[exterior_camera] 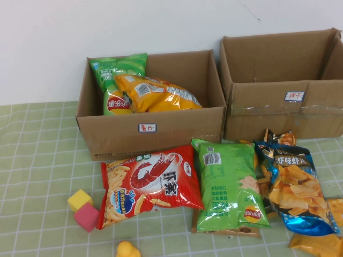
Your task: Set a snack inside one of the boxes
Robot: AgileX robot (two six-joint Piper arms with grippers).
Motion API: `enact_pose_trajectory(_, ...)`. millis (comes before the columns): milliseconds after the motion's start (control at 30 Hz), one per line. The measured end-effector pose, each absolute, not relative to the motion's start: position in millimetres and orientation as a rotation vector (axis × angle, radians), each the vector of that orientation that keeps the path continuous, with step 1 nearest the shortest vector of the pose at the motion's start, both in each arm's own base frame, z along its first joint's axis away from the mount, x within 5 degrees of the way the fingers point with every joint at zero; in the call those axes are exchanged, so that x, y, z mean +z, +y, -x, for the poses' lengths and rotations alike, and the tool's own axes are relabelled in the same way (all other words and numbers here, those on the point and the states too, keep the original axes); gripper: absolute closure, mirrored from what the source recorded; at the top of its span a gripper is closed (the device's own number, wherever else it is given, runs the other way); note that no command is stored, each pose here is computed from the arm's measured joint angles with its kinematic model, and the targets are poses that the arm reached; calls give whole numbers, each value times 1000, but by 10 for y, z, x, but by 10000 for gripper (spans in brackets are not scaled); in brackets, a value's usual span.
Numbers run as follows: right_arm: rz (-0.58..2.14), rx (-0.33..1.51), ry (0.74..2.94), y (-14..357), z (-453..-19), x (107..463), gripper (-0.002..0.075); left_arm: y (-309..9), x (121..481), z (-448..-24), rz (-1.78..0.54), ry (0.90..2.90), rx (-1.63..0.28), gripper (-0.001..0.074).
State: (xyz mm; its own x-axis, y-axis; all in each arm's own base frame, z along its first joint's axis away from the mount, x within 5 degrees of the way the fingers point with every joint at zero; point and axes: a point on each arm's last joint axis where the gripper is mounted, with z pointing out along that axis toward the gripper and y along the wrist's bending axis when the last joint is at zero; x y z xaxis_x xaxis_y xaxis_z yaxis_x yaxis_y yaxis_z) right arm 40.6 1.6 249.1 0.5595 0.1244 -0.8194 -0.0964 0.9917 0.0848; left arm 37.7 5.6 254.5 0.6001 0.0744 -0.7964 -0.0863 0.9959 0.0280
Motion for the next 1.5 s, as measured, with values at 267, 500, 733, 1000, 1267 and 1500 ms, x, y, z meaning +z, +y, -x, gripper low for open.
enact_pose_trajectory(267,-13,73,928,3,-331,2771,728,48,2687,-361,67,950,-31,737)
enact_pose_trajectory(500,76,-72,1016,1,-56,3500,728,-6,3514,-149,-24,1119,-8,737)
enact_pose_trajectory(733,186,-148,1365,19,-279,3794,728,-44,3821,-437,-117,1504,27,737)
enact_pose_trajectory(1000,251,-39,1954,85,-921,3380,728,-64,3469,-880,-135,1827,2,737)
enact_pose_trajectory(1267,350,-13,2292,139,-1629,2921,727,-77,2952,-1142,-110,2018,-39,737)
enact_pose_trajectory(1500,597,25,2400,411,-2047,2508,638,-74,2890,-1169,-90,2012,-45,737)
